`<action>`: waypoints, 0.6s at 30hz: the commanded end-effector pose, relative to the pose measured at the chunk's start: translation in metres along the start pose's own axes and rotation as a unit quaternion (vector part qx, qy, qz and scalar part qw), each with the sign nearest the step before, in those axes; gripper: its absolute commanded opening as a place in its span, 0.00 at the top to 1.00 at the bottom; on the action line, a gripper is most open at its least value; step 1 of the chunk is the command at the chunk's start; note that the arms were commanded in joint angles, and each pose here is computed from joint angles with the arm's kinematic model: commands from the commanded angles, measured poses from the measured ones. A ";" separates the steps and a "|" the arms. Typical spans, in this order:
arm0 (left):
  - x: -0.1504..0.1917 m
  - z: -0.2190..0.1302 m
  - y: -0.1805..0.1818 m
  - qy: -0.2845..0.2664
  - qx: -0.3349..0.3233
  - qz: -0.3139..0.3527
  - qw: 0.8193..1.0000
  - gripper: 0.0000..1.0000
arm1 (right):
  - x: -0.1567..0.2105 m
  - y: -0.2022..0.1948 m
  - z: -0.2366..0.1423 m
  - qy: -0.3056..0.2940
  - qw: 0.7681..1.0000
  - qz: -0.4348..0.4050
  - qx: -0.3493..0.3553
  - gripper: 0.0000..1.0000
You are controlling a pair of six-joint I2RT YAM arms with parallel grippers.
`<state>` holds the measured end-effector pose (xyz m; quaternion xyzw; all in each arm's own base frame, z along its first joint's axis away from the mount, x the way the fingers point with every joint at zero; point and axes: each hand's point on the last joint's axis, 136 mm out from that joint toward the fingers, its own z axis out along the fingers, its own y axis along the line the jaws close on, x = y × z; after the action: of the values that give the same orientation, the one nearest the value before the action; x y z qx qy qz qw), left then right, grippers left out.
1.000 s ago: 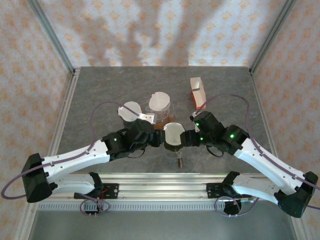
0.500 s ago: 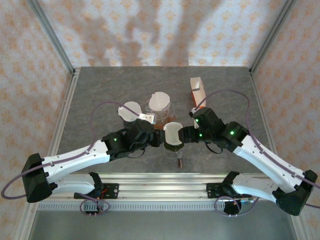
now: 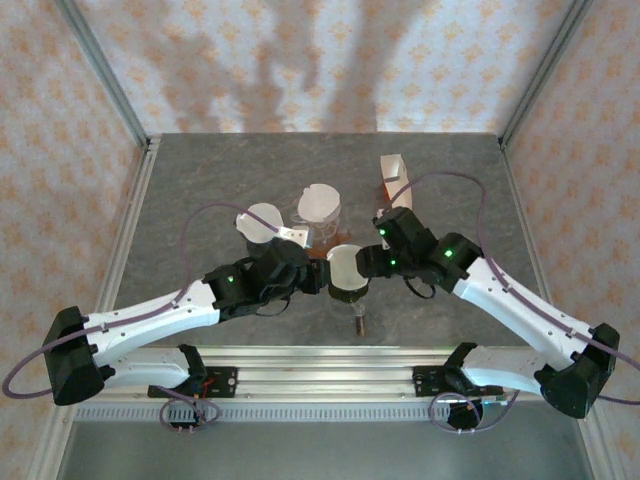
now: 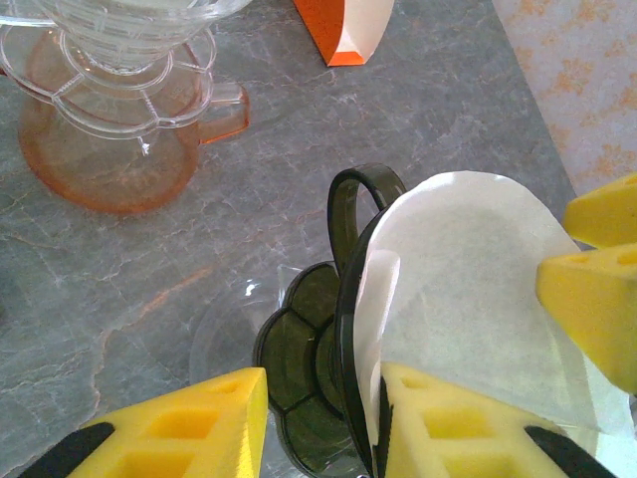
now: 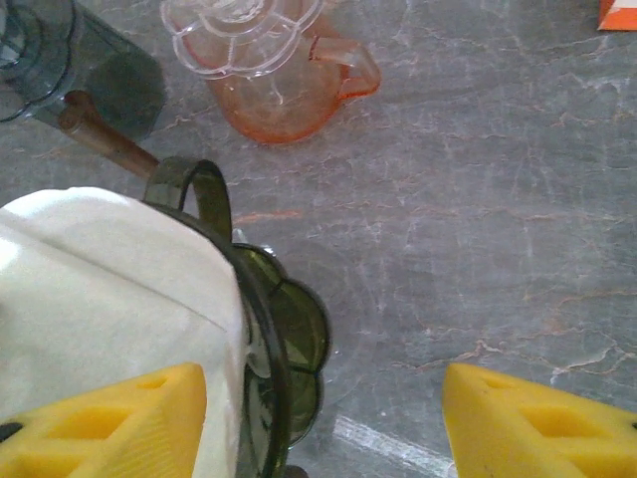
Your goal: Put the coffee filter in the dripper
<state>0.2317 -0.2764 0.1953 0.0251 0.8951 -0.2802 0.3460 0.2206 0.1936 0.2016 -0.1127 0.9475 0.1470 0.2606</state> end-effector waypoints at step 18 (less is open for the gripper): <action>-0.014 -0.012 0.006 -0.025 -0.010 0.000 1.000 0.51 | 0.017 0.007 -0.006 0.003 0.999 -0.001 -0.050 0.45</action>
<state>0.2333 -0.2725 0.1999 0.0223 0.8924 -0.2802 0.3529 0.2008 0.1950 0.1990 -0.1282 0.9417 0.1893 0.2469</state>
